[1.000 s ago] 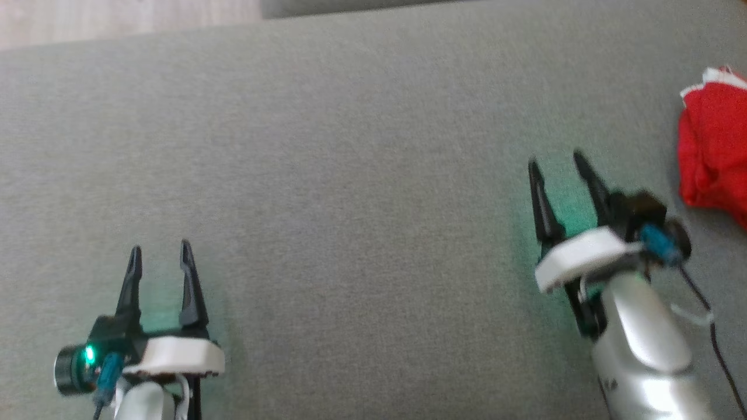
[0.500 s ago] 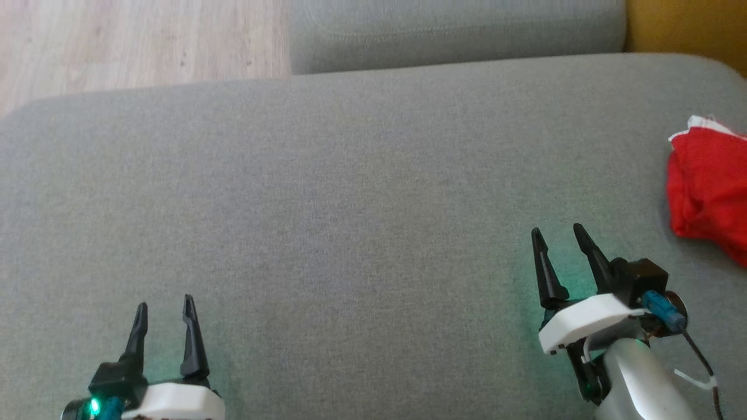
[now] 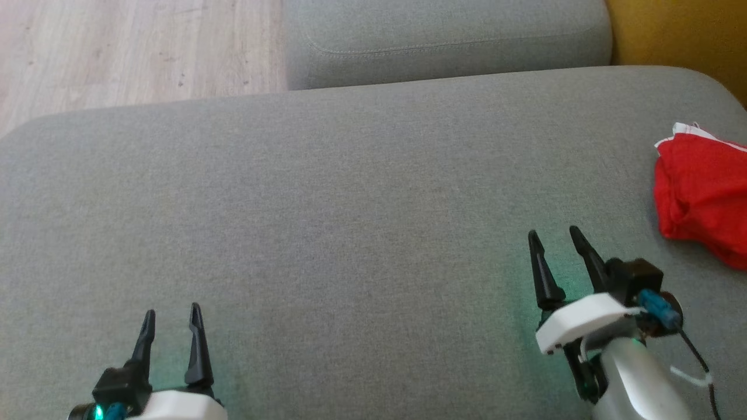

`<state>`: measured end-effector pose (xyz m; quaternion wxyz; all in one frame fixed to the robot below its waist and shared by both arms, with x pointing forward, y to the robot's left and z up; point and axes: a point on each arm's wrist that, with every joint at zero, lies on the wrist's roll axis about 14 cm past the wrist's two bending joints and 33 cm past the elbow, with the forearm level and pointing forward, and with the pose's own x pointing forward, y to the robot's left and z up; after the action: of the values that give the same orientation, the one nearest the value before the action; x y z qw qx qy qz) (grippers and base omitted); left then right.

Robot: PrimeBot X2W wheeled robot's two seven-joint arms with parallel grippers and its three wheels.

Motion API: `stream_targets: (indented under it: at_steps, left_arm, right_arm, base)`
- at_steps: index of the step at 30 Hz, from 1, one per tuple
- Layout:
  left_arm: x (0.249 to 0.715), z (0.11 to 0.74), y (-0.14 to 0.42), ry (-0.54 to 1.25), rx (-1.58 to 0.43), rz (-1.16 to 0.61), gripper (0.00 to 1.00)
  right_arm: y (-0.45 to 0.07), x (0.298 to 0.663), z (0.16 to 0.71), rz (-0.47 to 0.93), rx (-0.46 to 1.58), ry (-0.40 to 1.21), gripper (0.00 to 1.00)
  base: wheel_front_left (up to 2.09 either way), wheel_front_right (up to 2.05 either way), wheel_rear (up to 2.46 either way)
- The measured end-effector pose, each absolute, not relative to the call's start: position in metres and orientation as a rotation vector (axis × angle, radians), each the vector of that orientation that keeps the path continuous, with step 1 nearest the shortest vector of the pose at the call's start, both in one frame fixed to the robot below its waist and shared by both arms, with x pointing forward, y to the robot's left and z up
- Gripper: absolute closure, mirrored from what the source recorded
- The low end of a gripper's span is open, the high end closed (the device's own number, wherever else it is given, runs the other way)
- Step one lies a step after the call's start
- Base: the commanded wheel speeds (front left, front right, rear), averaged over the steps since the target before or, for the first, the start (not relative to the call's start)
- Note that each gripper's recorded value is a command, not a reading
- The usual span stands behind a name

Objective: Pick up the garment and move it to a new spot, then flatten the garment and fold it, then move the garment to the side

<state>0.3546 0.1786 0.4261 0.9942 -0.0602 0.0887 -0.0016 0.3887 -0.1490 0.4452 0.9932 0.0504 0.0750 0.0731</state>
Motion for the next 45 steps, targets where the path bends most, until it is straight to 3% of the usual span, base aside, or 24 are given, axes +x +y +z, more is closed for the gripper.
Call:
stream_targets:
  at_steps: [7,8,14,45]
  left_arm:
    - [0.364,0.426,0.174,0.178,-0.128,-0.025,0.00]
    - [0.365,0.425,0.173,0.184,-0.130,-0.029,1.00]
    - [0.342,0.392,0.174,0.301,-0.162,-0.008,1.00]
    - [0.347,0.404,0.183,0.286,-0.509,0.098,1.00]
  right_arm:
    - [-0.147,0.404,0.454,0.158,0.091,0.131,0.00]
    - [-0.146,0.403,0.452,0.158,0.092,0.137,1.00]
    - [-0.151,0.367,0.402,0.127,0.131,0.300,1.00]
    - [-0.169,0.381,0.427,-0.004,0.489,0.240,1.00]
  base:
    - [0.00,0.00,0.00]
    - [0.00,0.00,0.00]
    - [0.00,0.00,0.00]
    - [0.00,0.00,0.00]
